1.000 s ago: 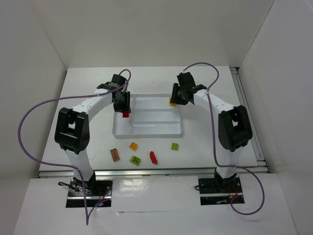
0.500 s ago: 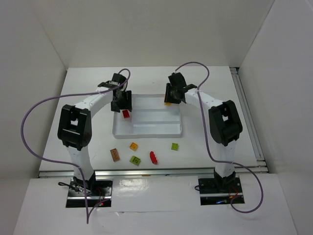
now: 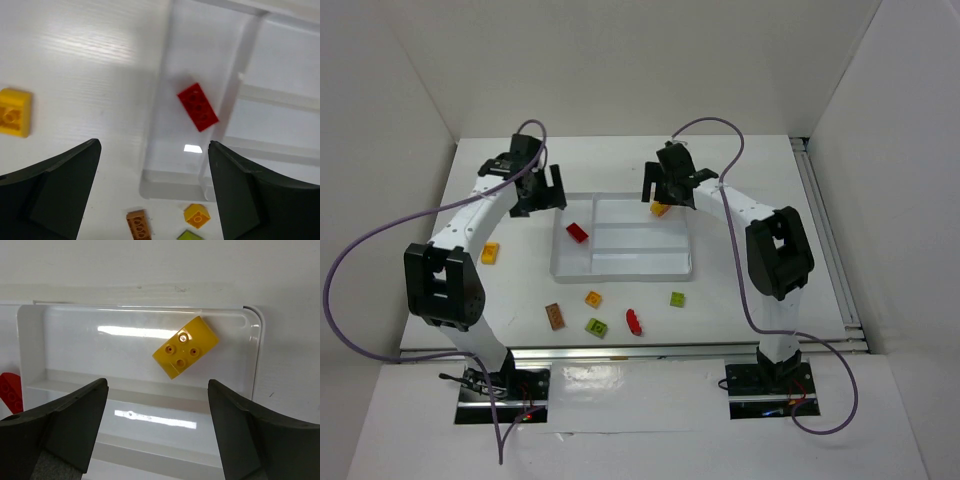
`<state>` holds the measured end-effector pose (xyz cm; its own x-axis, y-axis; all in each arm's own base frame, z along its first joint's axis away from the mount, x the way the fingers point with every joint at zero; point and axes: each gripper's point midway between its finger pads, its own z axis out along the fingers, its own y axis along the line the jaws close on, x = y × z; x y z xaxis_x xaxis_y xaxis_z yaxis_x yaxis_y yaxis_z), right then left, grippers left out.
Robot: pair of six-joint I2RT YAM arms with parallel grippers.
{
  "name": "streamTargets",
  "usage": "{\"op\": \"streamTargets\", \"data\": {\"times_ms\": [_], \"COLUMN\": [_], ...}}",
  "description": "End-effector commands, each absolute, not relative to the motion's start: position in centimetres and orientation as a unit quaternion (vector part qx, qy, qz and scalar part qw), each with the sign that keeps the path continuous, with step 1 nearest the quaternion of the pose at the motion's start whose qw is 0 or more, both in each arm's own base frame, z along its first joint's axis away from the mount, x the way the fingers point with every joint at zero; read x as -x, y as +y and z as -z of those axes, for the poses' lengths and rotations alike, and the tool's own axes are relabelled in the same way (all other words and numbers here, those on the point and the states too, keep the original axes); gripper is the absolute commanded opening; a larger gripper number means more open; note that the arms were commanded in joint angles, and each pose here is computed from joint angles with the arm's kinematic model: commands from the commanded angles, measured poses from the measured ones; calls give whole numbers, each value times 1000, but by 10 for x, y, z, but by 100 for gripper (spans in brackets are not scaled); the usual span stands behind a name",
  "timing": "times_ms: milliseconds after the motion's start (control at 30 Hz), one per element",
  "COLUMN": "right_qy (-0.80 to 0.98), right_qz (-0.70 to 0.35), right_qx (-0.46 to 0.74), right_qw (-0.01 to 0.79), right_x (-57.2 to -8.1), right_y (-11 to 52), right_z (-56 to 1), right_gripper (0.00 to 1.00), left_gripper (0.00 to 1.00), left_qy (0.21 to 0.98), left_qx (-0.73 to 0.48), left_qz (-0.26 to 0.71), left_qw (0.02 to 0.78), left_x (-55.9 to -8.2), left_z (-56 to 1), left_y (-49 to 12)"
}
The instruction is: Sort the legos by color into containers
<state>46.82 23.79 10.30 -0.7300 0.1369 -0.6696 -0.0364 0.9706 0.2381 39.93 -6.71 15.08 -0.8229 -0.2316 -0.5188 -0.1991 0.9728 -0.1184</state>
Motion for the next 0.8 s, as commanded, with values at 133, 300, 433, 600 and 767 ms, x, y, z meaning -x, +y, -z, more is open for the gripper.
{"op": "streamTargets", "data": {"times_ms": [133, 300, 433, 600, 767], "right_qy": [882, 874, 874, 876, 876], "right_qz": [-144, -155, -174, -180, -190], "right_qx": [-33, -31, -18, -14, -13], "right_qw": [448, 459, 454, 448, 443], "right_x": [-451, -437, -432, -430, -430], "right_y": [225, 219, 229, 232, 237], "right_z": [-192, -210, -219, -217, -217], "right_gripper": [88, 88, 88, 88, 88], "left_gripper": [100, 100, 100, 100, 100], "left_qy": [921, 904, 906, 911, 927], "left_qx": [316, 369, 372, 372, 345], "left_qz": [-89, -106, -118, -117, -82], "left_qw": [209, 188, 161, 135, 119], "left_x": [-340, -331, -334, -337, -343], "left_z": [-127, -103, -79, -58, -32], "left_y": [60, 94, 101, 116, 105]}}
